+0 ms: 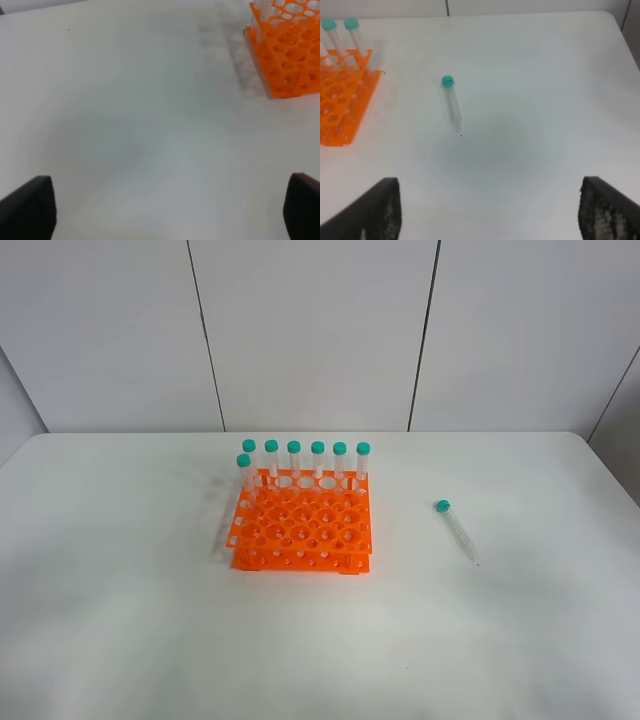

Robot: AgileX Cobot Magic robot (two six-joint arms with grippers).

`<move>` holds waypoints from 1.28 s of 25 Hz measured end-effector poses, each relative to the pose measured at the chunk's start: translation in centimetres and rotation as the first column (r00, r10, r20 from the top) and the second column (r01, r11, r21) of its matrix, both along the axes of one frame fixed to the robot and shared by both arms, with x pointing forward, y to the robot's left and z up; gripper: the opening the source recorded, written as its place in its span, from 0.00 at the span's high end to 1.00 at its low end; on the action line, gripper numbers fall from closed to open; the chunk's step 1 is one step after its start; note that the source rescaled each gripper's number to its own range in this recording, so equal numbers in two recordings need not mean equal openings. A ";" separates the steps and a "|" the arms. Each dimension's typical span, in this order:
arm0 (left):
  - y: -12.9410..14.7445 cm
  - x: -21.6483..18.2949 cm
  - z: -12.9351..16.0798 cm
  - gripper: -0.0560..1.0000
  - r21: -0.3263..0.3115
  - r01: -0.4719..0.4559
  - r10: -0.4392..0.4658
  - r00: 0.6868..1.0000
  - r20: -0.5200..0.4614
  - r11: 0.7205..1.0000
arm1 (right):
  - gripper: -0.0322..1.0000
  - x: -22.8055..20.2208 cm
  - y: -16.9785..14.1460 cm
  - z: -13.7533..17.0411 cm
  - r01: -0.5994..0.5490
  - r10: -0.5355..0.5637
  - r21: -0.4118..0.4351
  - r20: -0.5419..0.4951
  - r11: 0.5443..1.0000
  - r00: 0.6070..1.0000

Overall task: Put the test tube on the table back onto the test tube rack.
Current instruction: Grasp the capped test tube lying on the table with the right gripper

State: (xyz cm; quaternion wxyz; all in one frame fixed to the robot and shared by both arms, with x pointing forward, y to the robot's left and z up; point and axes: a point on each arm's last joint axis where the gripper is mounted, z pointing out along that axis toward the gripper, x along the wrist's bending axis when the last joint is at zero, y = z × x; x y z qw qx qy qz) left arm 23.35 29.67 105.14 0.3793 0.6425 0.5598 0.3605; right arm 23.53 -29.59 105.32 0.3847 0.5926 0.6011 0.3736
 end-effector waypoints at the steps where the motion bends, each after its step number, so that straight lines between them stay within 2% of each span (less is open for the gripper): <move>1: 0.0 0.0 0.0 0.00 0.000 0.000 0.000 1.000 0.000 1.000 | 0.00 0.0 0.0 0.0 0.000 0.000 0.000 0.000 1.000 1.000; 32: 0.0 0.0 0.0 0.00 0.000 0.000 0.000 1.000 0.000 1.000 | 0.00 0.0 -0.1 0.0 0.011 -0.011 0.000 0.000 1.000 1.000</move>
